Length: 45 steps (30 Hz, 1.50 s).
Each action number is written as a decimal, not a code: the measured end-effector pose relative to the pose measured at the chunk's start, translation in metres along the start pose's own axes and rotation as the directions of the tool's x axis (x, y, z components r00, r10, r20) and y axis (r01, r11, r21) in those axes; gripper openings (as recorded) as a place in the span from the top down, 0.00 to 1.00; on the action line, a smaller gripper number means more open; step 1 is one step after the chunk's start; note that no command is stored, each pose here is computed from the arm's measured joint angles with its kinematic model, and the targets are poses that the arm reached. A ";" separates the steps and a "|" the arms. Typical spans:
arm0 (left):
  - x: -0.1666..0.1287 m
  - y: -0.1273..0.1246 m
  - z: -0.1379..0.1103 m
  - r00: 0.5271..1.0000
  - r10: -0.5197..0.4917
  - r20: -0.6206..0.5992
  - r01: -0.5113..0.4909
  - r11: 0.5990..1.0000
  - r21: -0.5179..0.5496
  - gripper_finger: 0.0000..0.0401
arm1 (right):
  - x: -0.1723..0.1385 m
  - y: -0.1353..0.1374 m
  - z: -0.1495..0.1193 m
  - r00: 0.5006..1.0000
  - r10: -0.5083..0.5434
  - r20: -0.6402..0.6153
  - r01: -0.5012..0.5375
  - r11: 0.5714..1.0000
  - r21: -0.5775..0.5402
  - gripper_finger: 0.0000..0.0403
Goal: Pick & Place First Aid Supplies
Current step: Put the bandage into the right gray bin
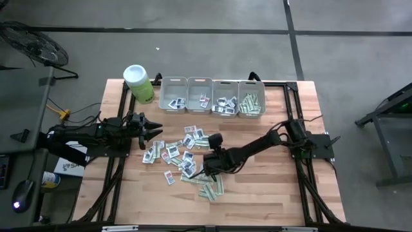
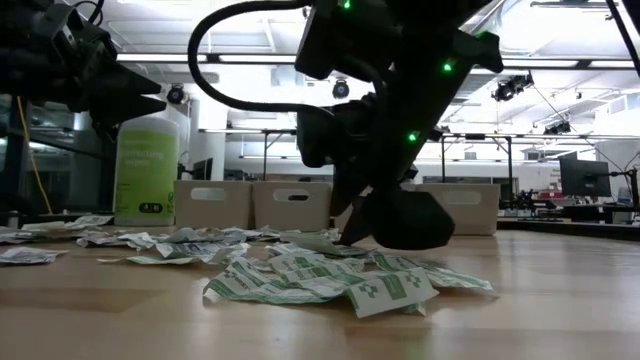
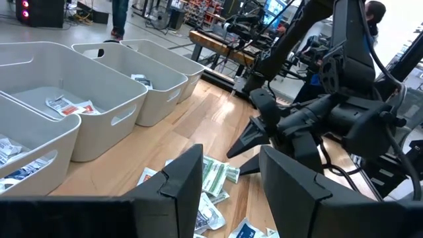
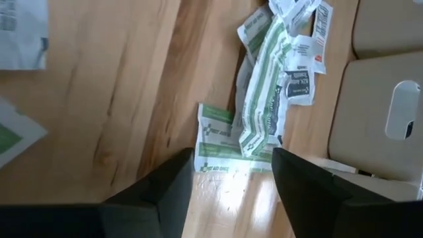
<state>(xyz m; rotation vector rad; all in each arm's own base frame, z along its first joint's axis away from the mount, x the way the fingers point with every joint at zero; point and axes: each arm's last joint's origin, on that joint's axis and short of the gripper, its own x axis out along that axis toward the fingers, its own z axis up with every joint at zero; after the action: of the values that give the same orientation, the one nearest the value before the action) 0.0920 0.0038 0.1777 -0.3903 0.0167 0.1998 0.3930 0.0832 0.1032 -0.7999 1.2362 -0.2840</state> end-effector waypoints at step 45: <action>0.000 0.000 0.000 1.000 0.000 0.000 0.000 1.000 0.000 0.63 | -0.002 0.008 -0.004 0.997 0.079 -0.019 -0.076 0.987 0.141 0.95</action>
<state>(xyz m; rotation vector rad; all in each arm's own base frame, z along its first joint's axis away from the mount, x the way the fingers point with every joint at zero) 0.0920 0.0038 0.1777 -0.3901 0.0168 0.1999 0.3873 0.0881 0.0987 -0.6274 1.2532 -0.3149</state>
